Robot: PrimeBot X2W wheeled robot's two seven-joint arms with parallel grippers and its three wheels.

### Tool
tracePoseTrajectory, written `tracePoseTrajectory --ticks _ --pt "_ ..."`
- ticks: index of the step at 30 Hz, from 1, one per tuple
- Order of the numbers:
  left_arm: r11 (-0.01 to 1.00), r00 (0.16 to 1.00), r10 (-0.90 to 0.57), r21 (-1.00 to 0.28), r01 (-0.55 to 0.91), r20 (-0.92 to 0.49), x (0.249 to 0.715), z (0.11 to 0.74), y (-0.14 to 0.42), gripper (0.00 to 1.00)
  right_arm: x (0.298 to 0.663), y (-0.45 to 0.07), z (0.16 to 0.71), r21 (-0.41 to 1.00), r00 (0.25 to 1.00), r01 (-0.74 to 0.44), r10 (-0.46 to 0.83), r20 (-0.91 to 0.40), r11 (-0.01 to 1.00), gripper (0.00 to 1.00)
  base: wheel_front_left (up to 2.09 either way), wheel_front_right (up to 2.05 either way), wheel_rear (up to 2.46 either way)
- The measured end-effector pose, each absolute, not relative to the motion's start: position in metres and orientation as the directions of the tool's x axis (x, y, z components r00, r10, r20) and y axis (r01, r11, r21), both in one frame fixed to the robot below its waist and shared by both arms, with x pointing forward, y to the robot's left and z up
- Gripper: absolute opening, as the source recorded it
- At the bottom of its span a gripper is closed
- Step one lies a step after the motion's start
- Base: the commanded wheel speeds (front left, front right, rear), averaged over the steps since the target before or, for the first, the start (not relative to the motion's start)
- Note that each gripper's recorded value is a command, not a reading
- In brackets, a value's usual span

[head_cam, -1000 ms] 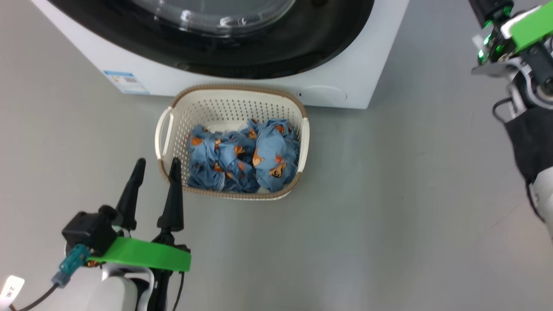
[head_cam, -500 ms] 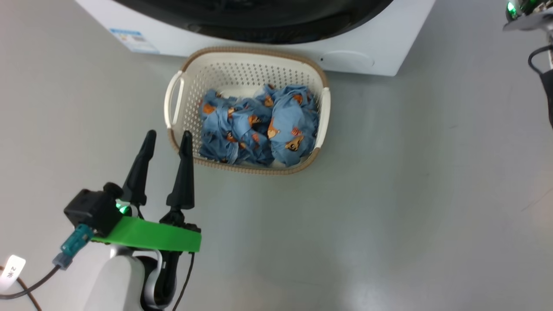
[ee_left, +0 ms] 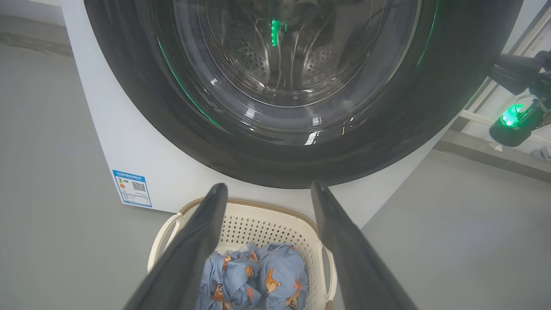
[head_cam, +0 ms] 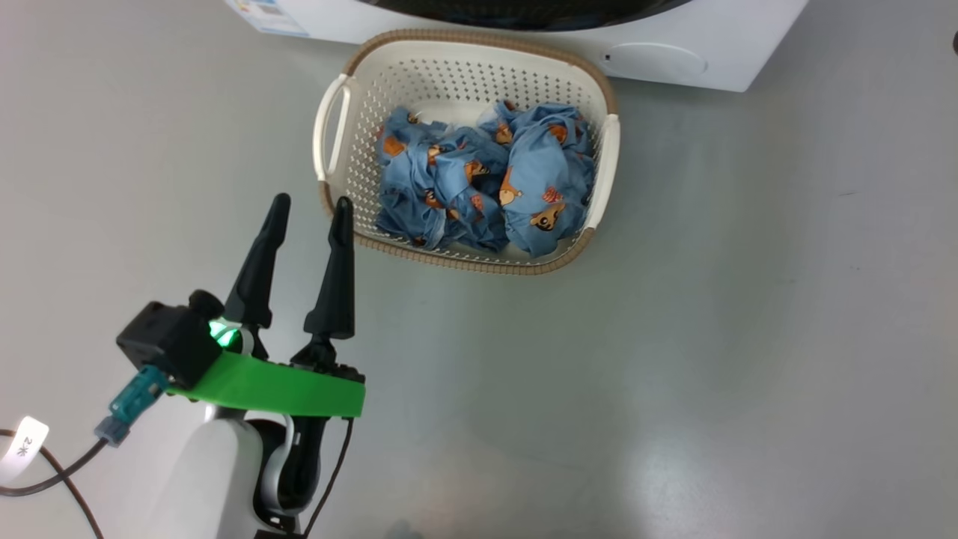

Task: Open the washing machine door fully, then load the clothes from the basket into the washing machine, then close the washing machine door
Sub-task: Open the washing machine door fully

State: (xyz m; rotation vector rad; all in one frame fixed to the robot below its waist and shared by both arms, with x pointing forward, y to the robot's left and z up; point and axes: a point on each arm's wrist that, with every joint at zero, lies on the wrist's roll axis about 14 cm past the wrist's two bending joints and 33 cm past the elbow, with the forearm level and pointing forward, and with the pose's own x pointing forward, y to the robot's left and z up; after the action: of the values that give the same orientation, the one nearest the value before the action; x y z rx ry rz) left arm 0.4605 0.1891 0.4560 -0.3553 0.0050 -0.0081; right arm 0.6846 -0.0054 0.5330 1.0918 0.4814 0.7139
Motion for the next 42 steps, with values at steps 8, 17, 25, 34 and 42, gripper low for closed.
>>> tracePoseTrajectory --ticks 8,17,25,34,42 --pt "0.937 1.0 0.003 -0.349 -0.006 -0.007 0.459 0.455 0.193 1.0 0.687 0.006 0.529 0.916 0.667 -0.289 0.745 -0.016 0.278 0.0 0.0 0.0 0.0" --pt "0.935 1.0 -0.004 -0.356 0.014 0.03 0.458 0.47 0.189 1.0 0.663 0.017 0.534 0.899 0.608 -0.319 0.792 -0.049 0.301 0.0 0.0 0.0 0.0" --pt "0.936 0.998 -0.02 -0.35 0.041 0.063 0.453 0.485 0.183 1.0 0.627 0.029 0.54 0.887 0.546 -0.348 0.835 -0.07 0.303 0.0 0.0 0.0 0.0" --pt "0.935 0.997 -0.026 -0.352 0.05 0.072 0.443 0.491 0.179 1.0 0.586 0.046 0.543 0.884 0.468 -0.374 0.88 -0.082 0.281 0.0 0.0 0.0 0.0" --pt "0.934 0.996 -0.028 -0.352 0.055 0.084 0.429 0.498 0.176 1.0 0.543 0.056 0.542 0.876 0.394 -0.395 0.912 -0.112 0.278 0.0 0.0 0.0 0.0"
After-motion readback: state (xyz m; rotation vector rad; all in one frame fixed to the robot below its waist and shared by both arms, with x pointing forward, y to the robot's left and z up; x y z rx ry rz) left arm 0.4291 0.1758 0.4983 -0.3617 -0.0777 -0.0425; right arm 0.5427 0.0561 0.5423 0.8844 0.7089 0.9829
